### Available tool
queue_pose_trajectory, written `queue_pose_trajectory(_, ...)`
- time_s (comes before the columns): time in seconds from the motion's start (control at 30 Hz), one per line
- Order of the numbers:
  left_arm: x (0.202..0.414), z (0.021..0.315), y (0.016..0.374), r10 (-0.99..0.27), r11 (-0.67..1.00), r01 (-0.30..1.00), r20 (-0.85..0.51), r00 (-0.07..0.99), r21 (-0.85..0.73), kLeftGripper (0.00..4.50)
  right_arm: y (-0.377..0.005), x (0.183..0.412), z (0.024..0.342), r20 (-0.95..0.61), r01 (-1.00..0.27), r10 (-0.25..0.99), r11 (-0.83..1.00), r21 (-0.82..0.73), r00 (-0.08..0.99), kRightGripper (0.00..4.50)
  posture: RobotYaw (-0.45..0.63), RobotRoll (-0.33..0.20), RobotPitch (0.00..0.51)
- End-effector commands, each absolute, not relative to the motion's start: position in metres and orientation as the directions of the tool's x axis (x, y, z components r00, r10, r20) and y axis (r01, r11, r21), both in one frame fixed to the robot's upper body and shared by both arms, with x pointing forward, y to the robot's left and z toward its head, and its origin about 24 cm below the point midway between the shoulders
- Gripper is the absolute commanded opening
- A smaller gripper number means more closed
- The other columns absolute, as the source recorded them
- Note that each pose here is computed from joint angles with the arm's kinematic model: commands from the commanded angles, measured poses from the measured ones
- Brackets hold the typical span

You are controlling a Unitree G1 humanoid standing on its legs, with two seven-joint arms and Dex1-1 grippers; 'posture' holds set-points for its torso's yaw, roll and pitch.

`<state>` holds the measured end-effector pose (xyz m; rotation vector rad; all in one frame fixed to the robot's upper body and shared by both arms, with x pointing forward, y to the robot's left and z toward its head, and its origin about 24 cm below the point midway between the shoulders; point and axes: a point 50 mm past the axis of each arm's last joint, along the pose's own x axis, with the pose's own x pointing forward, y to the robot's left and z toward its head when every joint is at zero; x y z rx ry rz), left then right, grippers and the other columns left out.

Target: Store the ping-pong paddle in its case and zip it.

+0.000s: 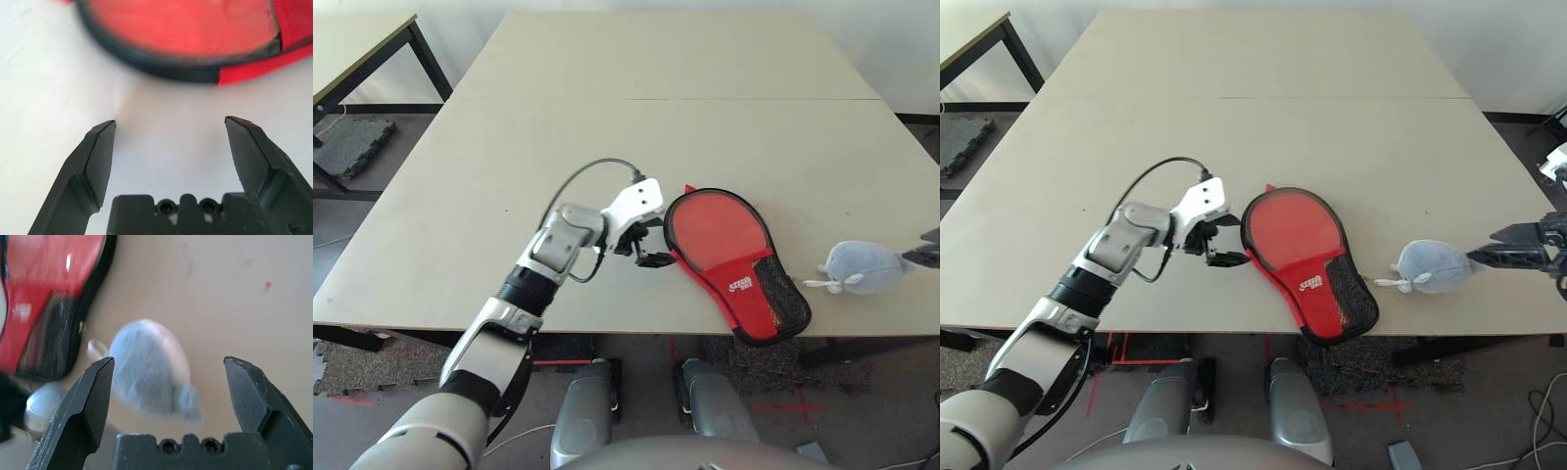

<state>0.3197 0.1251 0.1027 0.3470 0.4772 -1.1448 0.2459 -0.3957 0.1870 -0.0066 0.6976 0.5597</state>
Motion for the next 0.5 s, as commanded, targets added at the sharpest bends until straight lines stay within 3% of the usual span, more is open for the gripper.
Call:
queue_pose_trajectory(0.03,0.322,0.112,0.148,-0.751,0.500,0.866,-0.487,0.447,0.023,4.50,-0.403,0.263,0.186,-0.467,-0.357,0.351,0.931,0.081,0.811,4.46,0.05,0.000,0.139)
queue_pose_trajectory(0.13,0.330,0.113,0.165,-0.682,0.636,0.767,-0.402,0.611,0.087,4.50,-0.405,0.279,0.172,-0.356,-0.197,0.184,0.980,-0.001,0.916,4.46,0.06,0.000,0.139)
queue_pose_trajectory(0.17,0.333,0.112,0.169,-0.647,0.684,0.722,-0.370,0.667,0.104,4.50,-0.403,0.281,0.166,-0.324,-0.191,0.179,0.982,-0.005,0.929,4.46,0.06,0.000,0.139)
queue_pose_trajectory(0.3,0.349,0.116,0.193,-0.356,0.928,0.364,-0.104,0.929,0.081,4.50,-0.395,0.291,0.148,-0.175,-0.050,0.048,0.999,-0.007,0.983,4.46,0.06,0.000,0.136)
queue_pose_trajectory(0.37,0.353,0.117,0.204,-0.173,0.983,0.174,-0.009,0.985,0.063,4.50,-0.392,0.294,0.137,-0.114,0.065,-0.068,0.998,-0.026,0.991,4.46,0.06,0.000,0.134)
queue_pose_trajectory(0.5,0.354,0.110,0.219,0.091,0.992,-0.099,0.096,0.991,0.079,4.50,-0.384,0.299,0.118,-0.028,0.262,-0.263,0.965,-0.027,0.964,4.46,0.04,0.000,0.129)
